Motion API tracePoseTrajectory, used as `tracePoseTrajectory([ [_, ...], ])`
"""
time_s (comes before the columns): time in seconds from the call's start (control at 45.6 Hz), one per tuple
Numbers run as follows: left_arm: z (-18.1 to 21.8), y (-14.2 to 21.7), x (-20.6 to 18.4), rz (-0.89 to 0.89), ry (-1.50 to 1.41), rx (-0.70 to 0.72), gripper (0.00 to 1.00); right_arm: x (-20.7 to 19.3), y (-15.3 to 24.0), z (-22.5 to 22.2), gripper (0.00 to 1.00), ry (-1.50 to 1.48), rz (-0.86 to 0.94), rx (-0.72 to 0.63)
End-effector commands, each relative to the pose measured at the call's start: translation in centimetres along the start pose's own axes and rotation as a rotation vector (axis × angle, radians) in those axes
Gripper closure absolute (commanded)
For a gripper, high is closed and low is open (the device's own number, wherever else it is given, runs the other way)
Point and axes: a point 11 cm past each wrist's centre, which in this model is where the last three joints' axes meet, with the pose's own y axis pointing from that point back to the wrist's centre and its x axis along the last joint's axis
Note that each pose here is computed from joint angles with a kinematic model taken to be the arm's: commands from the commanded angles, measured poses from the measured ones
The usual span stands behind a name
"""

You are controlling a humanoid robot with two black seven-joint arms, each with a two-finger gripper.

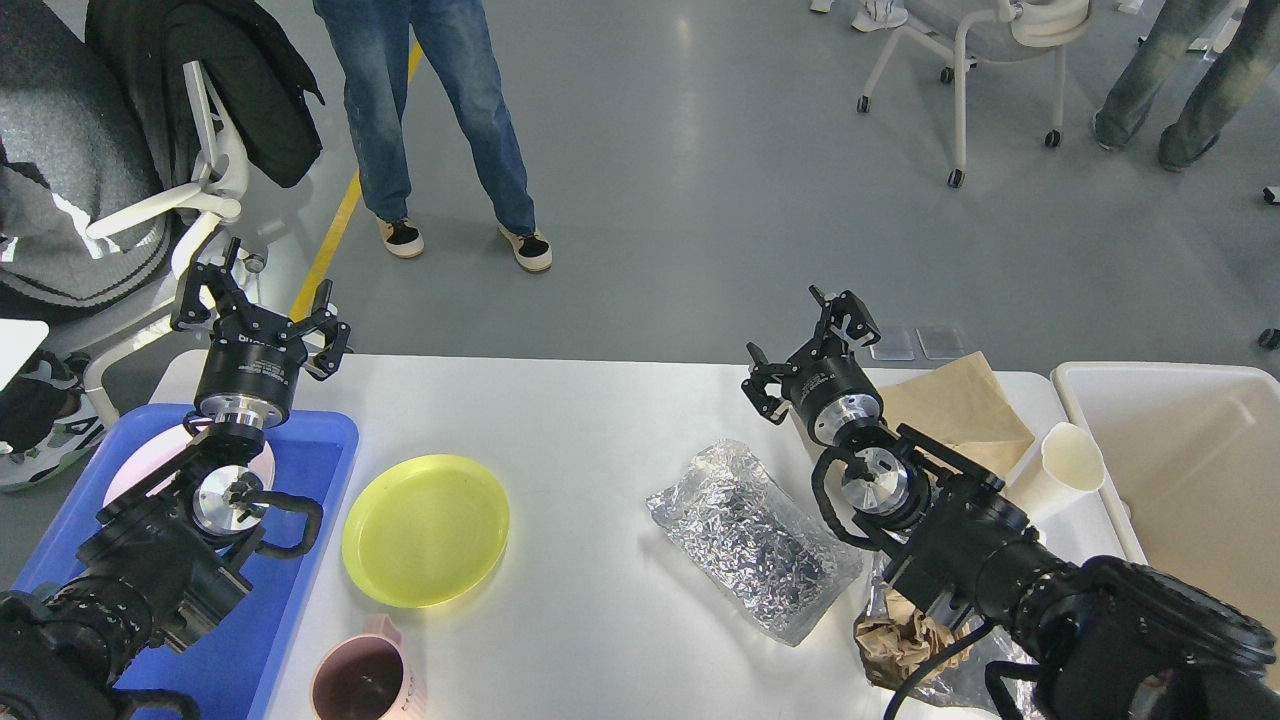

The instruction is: Tidy desktop

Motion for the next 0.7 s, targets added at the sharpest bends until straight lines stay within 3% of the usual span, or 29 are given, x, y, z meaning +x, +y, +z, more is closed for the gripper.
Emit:
tracePoseTrajectory([
  [0.0,0.02,-0.01,0.01,0.001,0.001,-0.001,0.03,0.03,0.0,-0.01,0.0,0.0,0.001,0.0],
  [0.679,0.0,0.0,0.0,0.0,0.0,0.0,0.03,0.03,0.0,-0.01,0.0,0.0,0.001,0.0],
])
